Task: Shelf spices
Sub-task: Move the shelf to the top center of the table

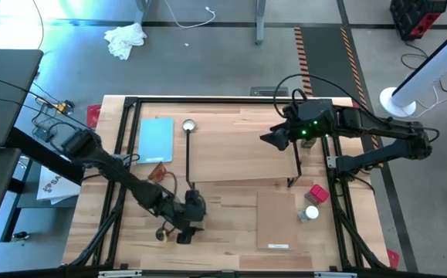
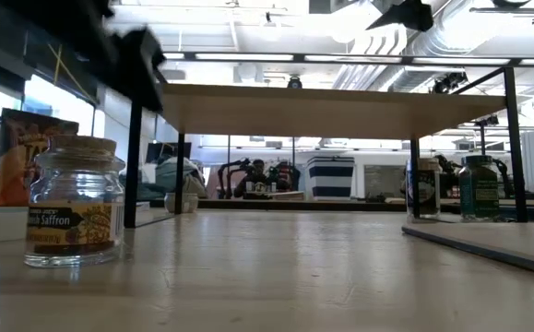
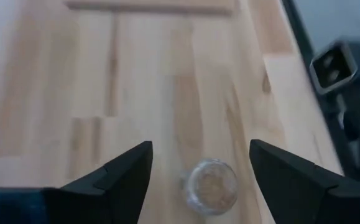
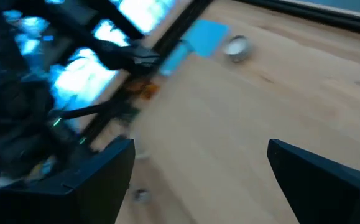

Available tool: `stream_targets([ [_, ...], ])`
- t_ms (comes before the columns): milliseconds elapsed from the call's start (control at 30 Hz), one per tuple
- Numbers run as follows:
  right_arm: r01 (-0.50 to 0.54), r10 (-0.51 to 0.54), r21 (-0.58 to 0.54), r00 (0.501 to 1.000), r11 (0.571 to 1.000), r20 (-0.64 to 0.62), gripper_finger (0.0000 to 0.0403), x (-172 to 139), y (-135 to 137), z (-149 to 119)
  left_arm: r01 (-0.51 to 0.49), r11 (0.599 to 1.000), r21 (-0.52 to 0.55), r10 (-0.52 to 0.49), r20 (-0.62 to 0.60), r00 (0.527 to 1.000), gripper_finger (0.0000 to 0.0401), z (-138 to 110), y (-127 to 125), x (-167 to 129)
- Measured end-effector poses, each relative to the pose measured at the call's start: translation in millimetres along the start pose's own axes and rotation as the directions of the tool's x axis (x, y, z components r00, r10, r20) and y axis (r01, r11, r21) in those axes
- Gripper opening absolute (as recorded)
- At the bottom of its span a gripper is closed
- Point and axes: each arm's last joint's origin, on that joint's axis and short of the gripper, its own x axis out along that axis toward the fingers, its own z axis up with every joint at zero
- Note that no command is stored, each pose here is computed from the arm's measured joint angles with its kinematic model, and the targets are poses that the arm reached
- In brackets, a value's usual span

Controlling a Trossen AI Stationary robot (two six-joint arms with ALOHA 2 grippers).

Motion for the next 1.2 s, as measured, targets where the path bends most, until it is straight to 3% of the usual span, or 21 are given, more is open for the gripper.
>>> stream_targets([
  [167,-0.169,0.17,-0.022,0.985,0.985,0.041,0.0335,-16.5,11.1,4.0,-0.055,0.984,-0.171,0.086,0.176,0.981,0.0257,23.5,19.4,-58.4],
  [267,-0.249,0.249,-0.047,0.968,0.967,0.004,0.0287,-22.4,20.9,-2.9,-0.037,0.941,-0.337,0.158,0.339,0.927,0.0243,37.5,32.4,-98.4],
  [333,-0.315,0.308,-0.066,0.946,0.947,-0.099,0.0237,-20.9,30.3,-15.0,-0.032,0.925,-0.38,0.207,0.429,0.88,0.0217,44.4,38.7,-117.3],
  [433,-0.33,0.297,-0.087,0.916,0.94,-0.271,0.0137,-11.2,43.4,-41.4,-0.038,0.935,-0.352,0.213,0.472,0.855,0.0143,49.9,45.1,-125.6],
  [500,-0.332,0.274,-0.123,0.899,0.935,-0.341,0.0062,-3.2,53.3,-58.3,-0.017,0.929,-0.369,0.194,0.45,0.872,0.0073,51.2,48.2,-117.6],
  [567,-0.328,0.249,-0.159,0.891,0.931,-0.381,0.0017,6.0,61.6,-71.9,0.01,0.921,-0.39,0.163,0.408,0.898,0.002,51.0,48.4,-102.0],
  [767,-0.188,0.085,-0.175,0.876,0.966,-0.476,0.0008,44.5,66.8,-101.3,-0.027,0.918,-0.395,0.152,0.287,0.946,0.0002,43.6,40.3,-40.5],
  [900,-0.021,-0.069,-0.167,0.856,0.986,-0.512,0.0005,69.1,61.5,-118.5,-0.043,0.872,-0.487,0.182,0.242,0.953,0.0001,37.2,41.2,-13.8],
  [933,0.025,-0.112,-0.172,0.85,0.985,-0.515,0.0004,73.4,59.4,-122.5,-0.07,0.866,-0.496,0.217,0.246,0.945,0.0001,36.2,41.3,-9.4],
  [1000,0.136,-0.215,-0.186,0.823,0.973,-0.525,0.0001,81.8,52.8,-130.3,-0.028,0.834,-0.552,0.215,0.278,0.936,0.0001,40.0,40.1,-9.6],
  [1067,0.228,-0.305,-0.207,0.787,0.951,-0.536,0.0002,90.2,46.6,-137.7,-0.054,0.829,-0.556,0.238,0.265,0.934,0.0001,38.1,40.5,-6.6],
  [1200,0.321,-0.379,-0.202,0.76,0.925,-0.528,0.0001,104.8,39.6,-141.8,-0.098,0.819,-0.566,0.259,0.212,0.943,0.0001,33.1,46.8,-2.2],
])
